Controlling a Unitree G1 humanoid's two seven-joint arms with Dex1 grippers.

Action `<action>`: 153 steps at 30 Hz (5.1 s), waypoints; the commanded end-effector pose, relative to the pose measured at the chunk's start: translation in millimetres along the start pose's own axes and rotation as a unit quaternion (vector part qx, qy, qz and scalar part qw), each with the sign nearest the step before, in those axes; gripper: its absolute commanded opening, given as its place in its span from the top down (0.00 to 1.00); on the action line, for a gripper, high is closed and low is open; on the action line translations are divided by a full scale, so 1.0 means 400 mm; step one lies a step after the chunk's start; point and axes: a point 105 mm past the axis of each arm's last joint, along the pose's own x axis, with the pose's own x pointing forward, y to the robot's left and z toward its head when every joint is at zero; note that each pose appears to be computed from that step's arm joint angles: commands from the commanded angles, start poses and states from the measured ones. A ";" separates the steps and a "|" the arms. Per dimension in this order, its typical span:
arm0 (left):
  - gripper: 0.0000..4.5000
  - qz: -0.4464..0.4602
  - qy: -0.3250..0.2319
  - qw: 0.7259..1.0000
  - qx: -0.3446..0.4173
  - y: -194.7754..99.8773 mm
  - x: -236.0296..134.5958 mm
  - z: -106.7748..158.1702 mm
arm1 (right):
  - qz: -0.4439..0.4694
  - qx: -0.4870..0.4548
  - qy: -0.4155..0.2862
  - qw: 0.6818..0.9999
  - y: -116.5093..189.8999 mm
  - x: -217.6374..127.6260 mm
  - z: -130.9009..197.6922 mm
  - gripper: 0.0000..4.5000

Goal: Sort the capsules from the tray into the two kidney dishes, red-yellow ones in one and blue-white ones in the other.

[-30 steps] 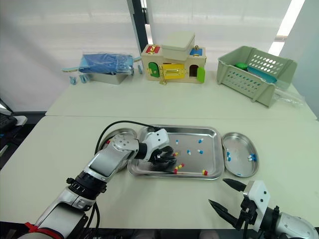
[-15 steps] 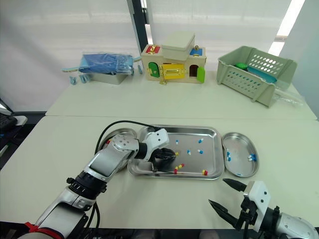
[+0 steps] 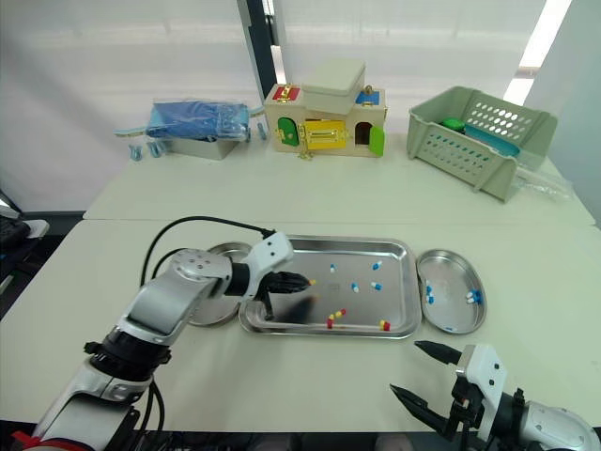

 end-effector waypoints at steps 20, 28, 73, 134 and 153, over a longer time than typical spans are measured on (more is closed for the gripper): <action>0.99 0.231 0.011 0.964 -0.131 0.104 -0.273 -0.138 | 0.110 -0.054 -0.003 0.992 -0.013 0.031 0.044 0.00; 0.99 0.226 0.010 0.965 -0.131 0.110 -0.257 -0.140 | 0.104 -0.051 -0.003 0.993 -0.013 0.031 0.049 0.00; 0.01 0.180 -0.082 0.971 -0.135 -0.021 -0.432 -0.174 | 0.071 -0.033 0.010 0.997 -0.056 -0.012 0.025 0.00; 0.01 -0.159 -0.067 0.979 0.113 -0.066 -0.011 0.105 | 0.081 -0.028 -0.001 0.996 -0.025 0.040 0.049 0.00; 0.26 -0.242 -0.012 0.958 0.156 -0.078 0.059 0.092 | 0.058 -0.013 -0.002 0.998 -0.005 0.033 0.033 0.00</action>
